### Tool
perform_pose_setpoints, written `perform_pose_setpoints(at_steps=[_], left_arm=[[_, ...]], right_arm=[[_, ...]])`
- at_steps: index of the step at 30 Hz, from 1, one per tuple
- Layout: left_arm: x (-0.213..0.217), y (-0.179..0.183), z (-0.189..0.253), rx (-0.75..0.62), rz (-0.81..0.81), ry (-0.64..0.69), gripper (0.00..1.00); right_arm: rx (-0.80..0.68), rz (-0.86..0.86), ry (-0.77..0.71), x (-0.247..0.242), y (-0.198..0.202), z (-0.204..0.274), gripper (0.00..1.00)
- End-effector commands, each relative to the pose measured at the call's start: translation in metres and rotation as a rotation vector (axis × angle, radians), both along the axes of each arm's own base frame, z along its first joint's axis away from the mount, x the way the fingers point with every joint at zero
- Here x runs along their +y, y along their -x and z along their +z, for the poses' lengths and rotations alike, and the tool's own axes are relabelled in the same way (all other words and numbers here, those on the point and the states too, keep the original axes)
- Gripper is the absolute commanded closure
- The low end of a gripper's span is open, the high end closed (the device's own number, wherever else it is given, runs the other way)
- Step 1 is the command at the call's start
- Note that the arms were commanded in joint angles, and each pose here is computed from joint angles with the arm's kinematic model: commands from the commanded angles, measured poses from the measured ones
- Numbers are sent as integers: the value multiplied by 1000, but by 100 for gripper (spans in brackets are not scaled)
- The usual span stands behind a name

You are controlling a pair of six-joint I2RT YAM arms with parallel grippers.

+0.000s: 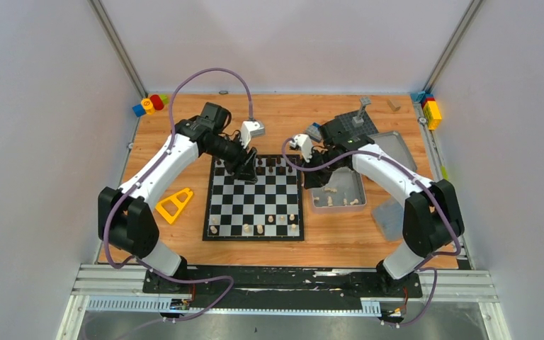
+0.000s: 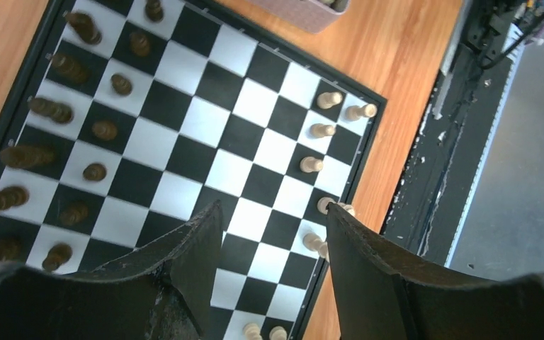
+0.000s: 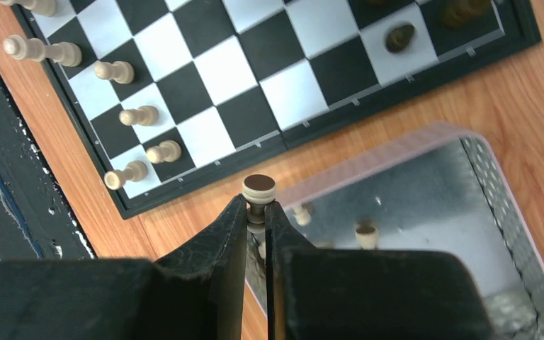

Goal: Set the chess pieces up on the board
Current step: Place the chess piece on the chessboard.

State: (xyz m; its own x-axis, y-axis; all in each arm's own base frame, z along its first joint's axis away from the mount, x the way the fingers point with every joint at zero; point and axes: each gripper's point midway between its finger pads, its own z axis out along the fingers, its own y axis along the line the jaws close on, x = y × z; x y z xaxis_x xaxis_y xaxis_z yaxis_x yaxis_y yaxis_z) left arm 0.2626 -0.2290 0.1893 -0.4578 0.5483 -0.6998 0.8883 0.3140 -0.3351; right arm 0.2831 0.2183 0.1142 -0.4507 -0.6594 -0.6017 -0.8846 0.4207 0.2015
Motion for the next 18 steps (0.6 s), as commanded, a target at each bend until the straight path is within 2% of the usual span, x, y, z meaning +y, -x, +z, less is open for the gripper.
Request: perform_pose_setpoints(at_steps=[1,7,12,18], left_arm=[[30,-27,-7,27,195,-55,38],[94,-34,-13,-10,394,-148,37],[119,-25,-14,-100,459,-232,36],[138,-19,-27,-128,509,-322,36]], right_arm=[[-106,112,-2,39,-8,6,99],[-119,245,38,90,-2,-15,98],[-132,313,64,122,-1,-32,97],[-181,346,103,139,-3,-38,95]])
